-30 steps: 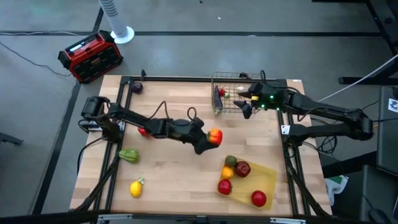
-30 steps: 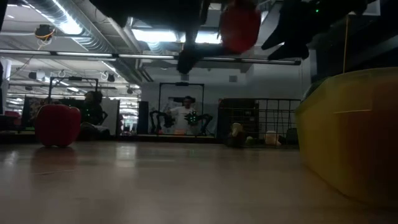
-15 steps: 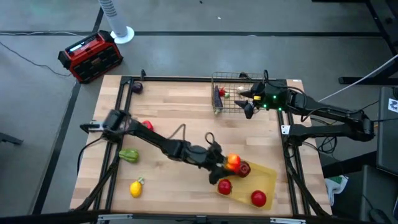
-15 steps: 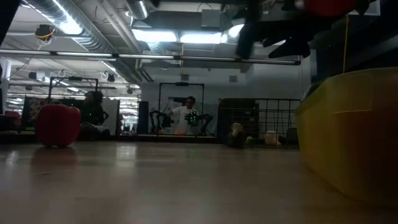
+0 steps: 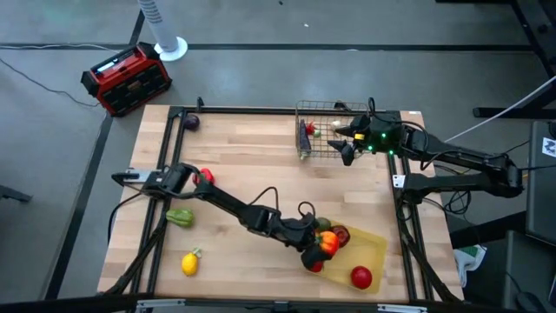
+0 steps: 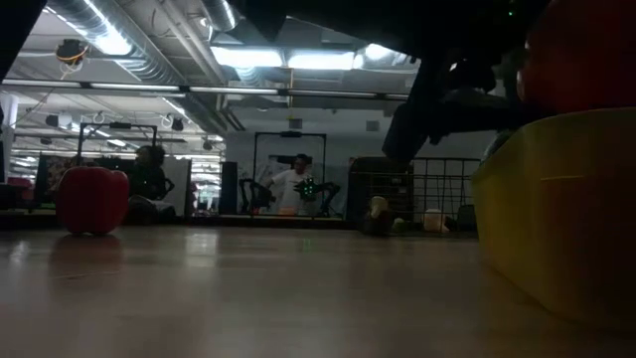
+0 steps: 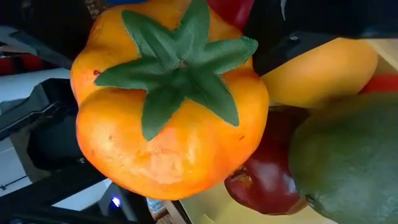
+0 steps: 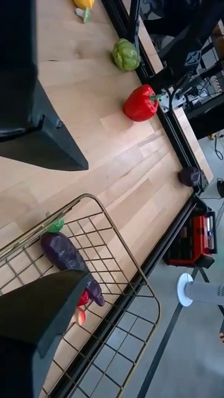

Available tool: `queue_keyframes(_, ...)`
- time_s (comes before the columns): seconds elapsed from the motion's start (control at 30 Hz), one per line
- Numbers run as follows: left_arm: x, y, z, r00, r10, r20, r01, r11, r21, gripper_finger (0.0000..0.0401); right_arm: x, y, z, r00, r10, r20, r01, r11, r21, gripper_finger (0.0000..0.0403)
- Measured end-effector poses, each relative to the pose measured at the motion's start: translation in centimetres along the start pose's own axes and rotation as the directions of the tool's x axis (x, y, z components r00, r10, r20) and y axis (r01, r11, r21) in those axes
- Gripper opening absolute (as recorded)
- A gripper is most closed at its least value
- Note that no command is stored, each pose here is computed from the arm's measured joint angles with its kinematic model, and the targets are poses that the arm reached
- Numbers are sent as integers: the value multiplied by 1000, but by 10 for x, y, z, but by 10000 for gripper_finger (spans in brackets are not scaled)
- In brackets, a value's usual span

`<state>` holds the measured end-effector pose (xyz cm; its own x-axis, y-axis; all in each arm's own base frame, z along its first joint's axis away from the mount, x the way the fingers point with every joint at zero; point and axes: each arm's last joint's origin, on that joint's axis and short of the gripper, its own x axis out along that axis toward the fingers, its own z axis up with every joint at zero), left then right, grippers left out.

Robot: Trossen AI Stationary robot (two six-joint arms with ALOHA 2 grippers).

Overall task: Sort produce into baskets
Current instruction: Put the yellow tomato into the yellow bin

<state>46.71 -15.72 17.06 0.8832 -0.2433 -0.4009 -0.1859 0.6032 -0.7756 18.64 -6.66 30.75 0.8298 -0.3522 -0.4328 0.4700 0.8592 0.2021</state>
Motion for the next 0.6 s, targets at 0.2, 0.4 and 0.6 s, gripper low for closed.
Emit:
queue_keyframes(0.2, 0, 4, 6, 1000, 8, 9, -8, 1000, -3, 340, 0, 0, 0, 1000, 0, 0, 0, 1000, 0, 269)
queue_keyframes(0.4, 0, 7, 10, 1000, 27, 9, -27, 999, -26, 342, 0, 0, 0, 1000, -1, 0, 1, 1000, 0, 269)
queue_keyframes(0.6, 0, 5, 8, 1000, 15, 1, -15, 998, 61, 342, 0, 0, 0, 1000, -2, 1, 2, 1000, 0, 269)
